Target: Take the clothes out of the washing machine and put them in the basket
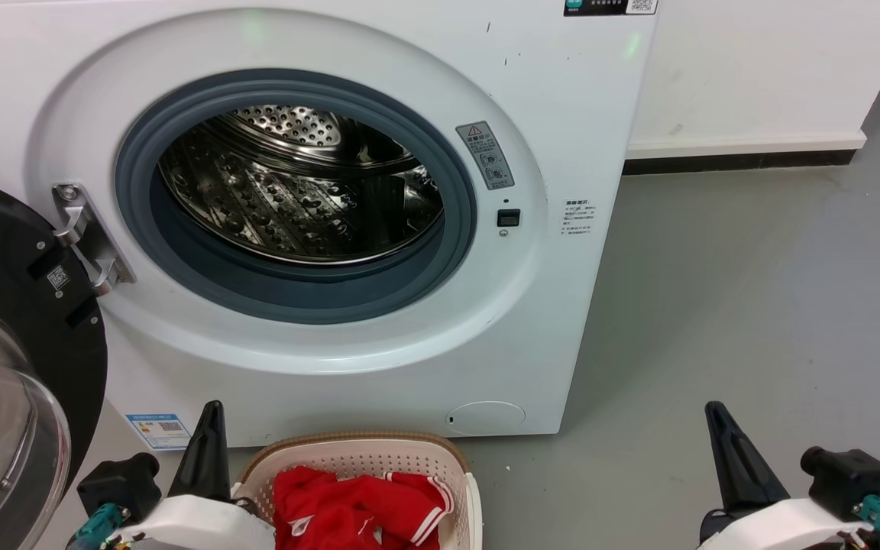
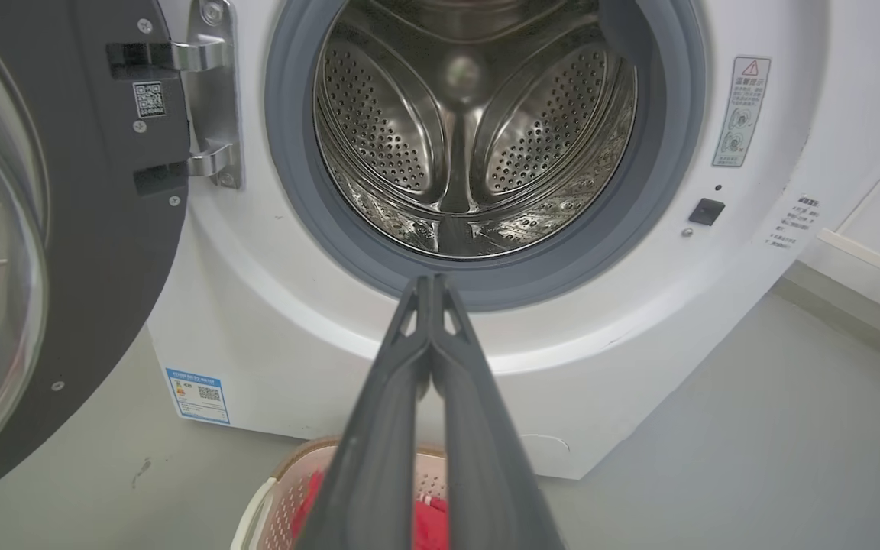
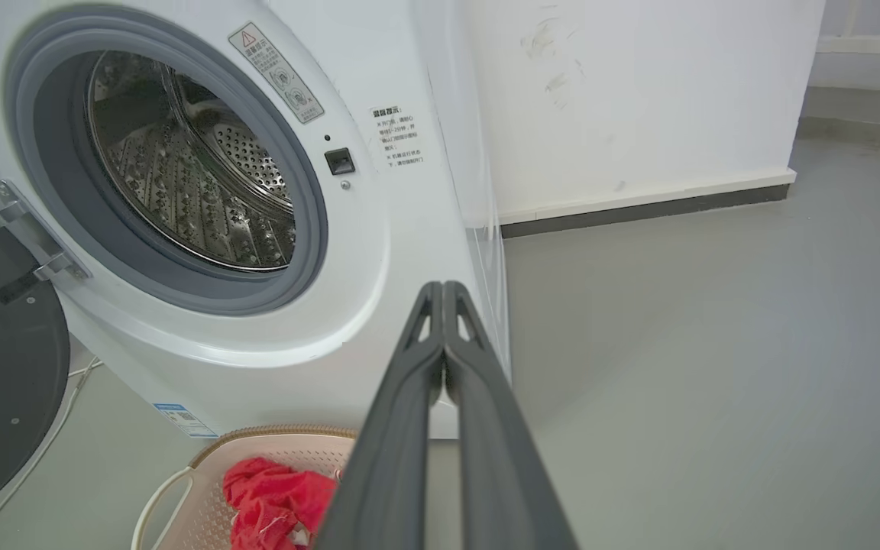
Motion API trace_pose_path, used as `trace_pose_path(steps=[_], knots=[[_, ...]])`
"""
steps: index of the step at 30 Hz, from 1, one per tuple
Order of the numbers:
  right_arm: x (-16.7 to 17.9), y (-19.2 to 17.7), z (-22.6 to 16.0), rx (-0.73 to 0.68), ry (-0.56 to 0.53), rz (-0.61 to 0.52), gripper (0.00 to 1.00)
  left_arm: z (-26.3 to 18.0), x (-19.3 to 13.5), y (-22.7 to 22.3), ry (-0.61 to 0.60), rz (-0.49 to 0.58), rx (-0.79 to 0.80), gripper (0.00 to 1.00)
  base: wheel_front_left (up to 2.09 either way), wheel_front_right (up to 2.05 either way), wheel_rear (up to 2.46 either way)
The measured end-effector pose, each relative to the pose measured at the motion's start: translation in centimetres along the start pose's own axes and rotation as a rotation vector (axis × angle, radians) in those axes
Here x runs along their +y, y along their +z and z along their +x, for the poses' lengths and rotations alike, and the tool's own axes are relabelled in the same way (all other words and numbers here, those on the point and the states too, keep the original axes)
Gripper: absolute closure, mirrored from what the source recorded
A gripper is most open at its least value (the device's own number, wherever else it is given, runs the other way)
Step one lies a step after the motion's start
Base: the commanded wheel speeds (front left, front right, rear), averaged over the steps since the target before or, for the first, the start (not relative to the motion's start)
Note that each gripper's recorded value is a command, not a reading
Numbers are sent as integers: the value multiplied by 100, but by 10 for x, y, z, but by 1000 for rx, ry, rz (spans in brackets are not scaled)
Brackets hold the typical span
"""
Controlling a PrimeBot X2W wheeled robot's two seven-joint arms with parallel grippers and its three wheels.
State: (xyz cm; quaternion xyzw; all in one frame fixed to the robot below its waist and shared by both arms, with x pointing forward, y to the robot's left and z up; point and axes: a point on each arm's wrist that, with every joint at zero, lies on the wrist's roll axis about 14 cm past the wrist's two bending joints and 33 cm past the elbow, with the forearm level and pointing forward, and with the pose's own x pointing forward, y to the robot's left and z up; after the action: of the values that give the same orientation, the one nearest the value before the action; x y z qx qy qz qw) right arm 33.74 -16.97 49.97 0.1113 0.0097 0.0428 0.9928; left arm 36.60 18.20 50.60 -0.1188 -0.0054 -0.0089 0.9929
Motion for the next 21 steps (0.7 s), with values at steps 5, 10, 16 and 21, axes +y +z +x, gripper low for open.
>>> trace_pose_path(steps=[5,10,16,21], knots=[[-3,-1,2,3,-12,96,100,0,2,-1,9,-95,9,100,0,0,0],[-5,3,7,-9,-18,188,100,1,4,-3,23,-183,21,100,0,0,0],[-9,1,8,-6,-32,290,100,3,6,-4,31,-284,28,100,0,0,0],[-12,3,11,-13,-39,369,100,4,8,-6,41,-362,37,100,0,0,0]])
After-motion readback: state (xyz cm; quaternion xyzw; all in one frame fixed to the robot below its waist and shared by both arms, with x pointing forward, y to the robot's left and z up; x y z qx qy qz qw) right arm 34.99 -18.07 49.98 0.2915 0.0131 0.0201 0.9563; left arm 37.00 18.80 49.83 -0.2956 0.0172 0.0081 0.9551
